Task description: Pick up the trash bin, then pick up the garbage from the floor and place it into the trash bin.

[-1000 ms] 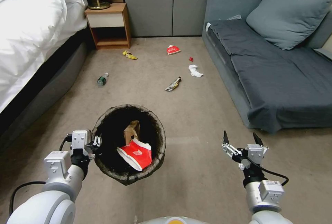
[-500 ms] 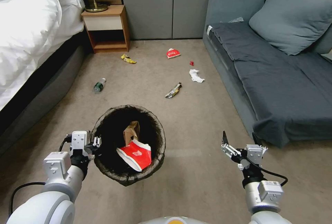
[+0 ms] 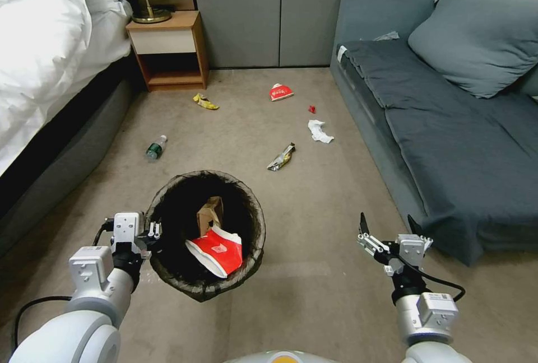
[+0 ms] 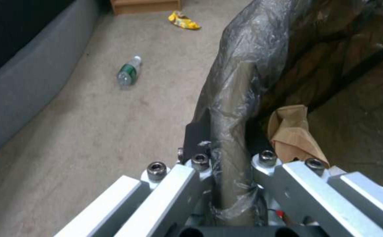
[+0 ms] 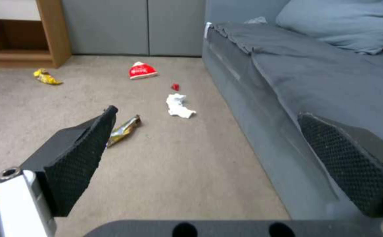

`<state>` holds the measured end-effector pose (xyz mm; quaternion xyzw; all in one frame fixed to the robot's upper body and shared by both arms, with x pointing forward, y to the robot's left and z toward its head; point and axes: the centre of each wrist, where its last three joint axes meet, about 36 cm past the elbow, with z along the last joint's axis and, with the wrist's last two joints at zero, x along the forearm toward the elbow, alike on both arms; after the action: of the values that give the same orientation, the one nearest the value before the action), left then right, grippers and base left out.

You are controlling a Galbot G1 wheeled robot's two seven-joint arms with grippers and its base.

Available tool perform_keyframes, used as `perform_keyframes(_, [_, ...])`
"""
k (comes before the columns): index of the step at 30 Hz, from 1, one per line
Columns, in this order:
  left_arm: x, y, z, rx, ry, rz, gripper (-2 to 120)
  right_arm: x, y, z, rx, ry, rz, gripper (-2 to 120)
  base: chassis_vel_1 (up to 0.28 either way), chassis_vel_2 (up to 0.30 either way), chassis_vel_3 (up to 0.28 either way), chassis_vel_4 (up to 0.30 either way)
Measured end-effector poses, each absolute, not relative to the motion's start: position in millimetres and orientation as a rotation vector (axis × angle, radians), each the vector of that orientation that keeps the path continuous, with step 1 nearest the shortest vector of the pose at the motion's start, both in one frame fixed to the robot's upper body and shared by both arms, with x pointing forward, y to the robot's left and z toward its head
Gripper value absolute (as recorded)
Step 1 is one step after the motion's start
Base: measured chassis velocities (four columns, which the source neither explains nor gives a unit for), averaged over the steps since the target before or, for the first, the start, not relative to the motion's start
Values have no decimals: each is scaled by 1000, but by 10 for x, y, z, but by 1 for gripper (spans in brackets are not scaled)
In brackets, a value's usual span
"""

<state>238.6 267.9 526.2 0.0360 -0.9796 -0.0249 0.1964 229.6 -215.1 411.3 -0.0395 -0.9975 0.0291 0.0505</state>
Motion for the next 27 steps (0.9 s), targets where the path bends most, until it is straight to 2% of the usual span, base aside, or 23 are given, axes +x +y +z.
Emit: perform_keyframes(27, [2395,2670,5265,99,-2749,-59,1,2321,-2155,4077,-119,-3034,90,100,-145,149,138,-134])
